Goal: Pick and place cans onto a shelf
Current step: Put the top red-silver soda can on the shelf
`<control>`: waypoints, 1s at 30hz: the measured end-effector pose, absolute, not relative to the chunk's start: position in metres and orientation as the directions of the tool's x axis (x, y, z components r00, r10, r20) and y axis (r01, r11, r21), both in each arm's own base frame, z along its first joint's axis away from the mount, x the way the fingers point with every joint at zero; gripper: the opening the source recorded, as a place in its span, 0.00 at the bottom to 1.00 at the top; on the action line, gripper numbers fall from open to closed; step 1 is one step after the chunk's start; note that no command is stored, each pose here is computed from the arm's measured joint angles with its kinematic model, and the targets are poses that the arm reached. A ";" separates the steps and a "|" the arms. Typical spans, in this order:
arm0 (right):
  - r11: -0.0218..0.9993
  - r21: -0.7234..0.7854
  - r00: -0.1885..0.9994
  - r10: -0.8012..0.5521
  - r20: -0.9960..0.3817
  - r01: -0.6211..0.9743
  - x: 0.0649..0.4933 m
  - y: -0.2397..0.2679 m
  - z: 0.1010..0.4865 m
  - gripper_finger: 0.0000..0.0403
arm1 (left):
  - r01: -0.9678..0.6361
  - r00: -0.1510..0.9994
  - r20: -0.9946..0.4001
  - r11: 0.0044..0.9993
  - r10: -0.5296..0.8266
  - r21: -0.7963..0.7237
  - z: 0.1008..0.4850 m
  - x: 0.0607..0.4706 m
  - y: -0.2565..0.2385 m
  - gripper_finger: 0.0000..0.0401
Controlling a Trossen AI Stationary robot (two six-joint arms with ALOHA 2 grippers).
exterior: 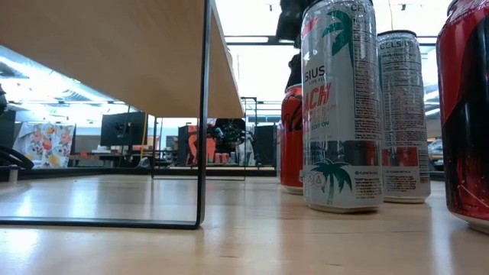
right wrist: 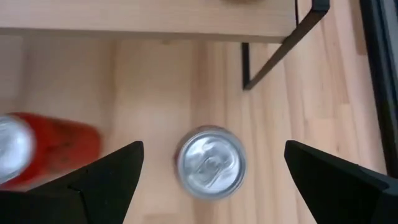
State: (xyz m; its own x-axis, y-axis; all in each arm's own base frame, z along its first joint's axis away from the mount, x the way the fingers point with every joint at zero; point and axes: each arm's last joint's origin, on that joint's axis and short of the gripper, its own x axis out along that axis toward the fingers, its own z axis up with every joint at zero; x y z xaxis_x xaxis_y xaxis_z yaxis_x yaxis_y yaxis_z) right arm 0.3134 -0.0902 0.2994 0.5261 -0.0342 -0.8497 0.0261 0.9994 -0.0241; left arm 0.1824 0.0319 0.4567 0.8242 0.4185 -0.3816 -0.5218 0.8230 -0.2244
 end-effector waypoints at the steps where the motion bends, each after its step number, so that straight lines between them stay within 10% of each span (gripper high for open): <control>1: 0.999 -0.032 0.515 -0.045 -0.856 0.034 0.317 -0.092 0.294 0.99 | -0.521 0.822 -0.387 0.827 0.418 -0.214 0.456 0.183 0.032 0.87; 30: 0.996 0.083 0.342 0.072 -0.937 0.019 0.332 -0.122 0.235 0.87 | -0.618 0.749 -0.491 0.735 0.444 -0.279 0.445 0.175 0.033 0.87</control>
